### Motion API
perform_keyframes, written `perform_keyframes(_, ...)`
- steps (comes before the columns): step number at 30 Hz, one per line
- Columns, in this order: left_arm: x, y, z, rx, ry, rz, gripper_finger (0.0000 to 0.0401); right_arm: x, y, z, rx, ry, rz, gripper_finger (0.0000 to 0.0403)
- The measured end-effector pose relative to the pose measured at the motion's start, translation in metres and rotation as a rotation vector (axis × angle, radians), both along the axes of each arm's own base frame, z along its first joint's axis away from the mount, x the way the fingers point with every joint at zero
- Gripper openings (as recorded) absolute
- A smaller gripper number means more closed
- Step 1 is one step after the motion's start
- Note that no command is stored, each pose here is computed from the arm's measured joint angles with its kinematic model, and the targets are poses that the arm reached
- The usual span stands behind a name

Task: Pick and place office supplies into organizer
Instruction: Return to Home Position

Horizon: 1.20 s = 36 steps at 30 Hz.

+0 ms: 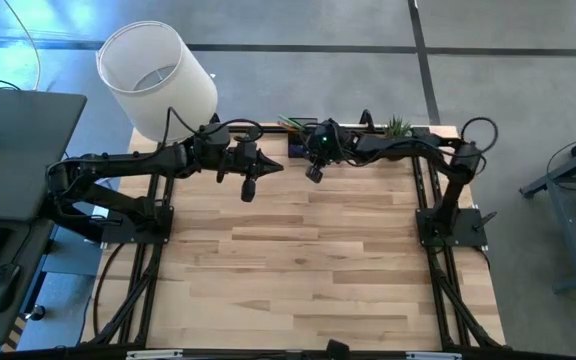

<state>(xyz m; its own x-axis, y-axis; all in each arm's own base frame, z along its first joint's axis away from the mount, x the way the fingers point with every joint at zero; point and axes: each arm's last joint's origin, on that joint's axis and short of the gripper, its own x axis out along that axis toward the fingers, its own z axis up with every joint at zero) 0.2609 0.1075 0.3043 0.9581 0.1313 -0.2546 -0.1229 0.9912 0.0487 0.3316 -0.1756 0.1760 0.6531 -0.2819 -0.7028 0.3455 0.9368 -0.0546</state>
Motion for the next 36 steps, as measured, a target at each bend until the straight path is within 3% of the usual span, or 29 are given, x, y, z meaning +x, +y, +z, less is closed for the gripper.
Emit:
perform_keyframes(6, 0.0, 0.0, 0.0, 0.001, 0.0, 0.003, 0.0001, -0.01, 0.012, 0.027, -0.014, -0.041, -0.022, 0.0)
perform_keyframes(12, -0.006, -0.003, 0.007, -0.021, -0.022, -0.015, 0.0001, -0.049, 0.033, 0.054, -0.091, -0.296, -0.052, 0.0)
perform_keyframes(22, -0.011, -0.031, 0.018, 0.002, -0.038, -0.062, 0.0001, -0.138, 0.084, 0.043, -0.092, -0.501, -0.041, 0.0)
perform_keyframes(26, -0.013, -0.047, 0.028, 0.021, -0.084, -0.053, 0.0001, -0.161, 0.102, 0.037, -0.083, -0.553, -0.019, 0.0)
perform_keyframes(30, -0.01, -0.07, 0.022, 0.012, -0.014, -0.028, 0.0, -0.179, 0.116, 0.033, -0.076, -0.611, 0.001, 0.0)
perform_keyframes(36, -0.015, -0.098, 0.015, -0.015, -0.001, -0.09, 0.0, -0.202, 0.129, 0.031, -0.157, -0.723, -0.031, 0.0)
